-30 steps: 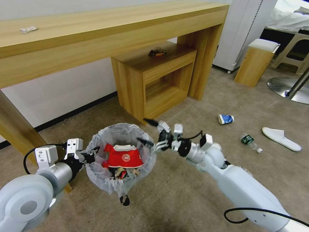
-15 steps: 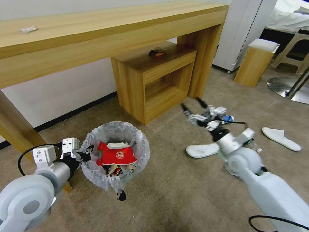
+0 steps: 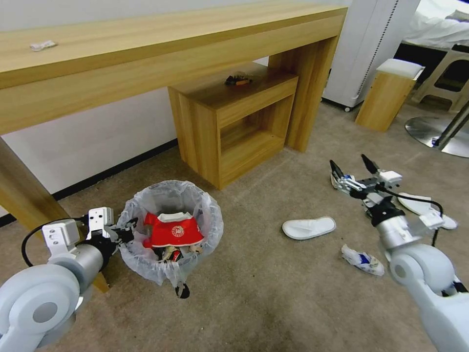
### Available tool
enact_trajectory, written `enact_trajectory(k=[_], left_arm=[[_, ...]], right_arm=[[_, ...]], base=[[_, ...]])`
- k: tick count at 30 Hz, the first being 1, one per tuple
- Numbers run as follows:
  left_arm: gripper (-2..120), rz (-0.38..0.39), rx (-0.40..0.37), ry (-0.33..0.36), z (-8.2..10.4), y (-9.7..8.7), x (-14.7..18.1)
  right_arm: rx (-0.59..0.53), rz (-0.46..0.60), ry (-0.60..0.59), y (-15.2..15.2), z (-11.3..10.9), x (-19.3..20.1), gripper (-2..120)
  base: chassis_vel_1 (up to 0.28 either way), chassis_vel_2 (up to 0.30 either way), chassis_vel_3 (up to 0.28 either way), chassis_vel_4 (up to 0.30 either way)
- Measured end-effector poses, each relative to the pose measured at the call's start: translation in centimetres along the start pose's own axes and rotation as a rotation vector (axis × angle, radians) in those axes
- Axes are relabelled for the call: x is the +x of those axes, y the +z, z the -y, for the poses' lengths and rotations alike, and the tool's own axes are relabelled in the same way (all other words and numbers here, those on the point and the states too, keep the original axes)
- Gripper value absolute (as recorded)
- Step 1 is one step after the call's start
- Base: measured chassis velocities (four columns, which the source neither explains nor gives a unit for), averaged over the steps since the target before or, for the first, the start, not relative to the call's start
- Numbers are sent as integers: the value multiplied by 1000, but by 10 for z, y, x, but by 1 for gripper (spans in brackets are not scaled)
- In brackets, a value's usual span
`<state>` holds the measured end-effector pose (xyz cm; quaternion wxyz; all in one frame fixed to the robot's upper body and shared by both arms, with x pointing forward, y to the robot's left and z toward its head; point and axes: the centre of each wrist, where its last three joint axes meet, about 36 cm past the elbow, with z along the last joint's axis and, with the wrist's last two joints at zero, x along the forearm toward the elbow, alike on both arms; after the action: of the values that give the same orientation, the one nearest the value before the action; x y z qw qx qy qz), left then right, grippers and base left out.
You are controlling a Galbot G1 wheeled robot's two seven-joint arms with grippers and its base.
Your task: Pick up the trash bin and place the garbage on the floor into it.
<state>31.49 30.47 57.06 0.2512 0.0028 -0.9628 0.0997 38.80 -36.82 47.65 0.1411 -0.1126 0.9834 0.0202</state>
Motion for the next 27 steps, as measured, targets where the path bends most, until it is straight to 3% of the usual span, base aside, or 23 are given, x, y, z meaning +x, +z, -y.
enact_trajectory(k=[27], left_arm=[[0, 19, -18, 9, 4, 4, 8]], right_arm=[[-12, 36, 23, -5, -5, 1, 100]], base=[[0, 0, 0, 0]])
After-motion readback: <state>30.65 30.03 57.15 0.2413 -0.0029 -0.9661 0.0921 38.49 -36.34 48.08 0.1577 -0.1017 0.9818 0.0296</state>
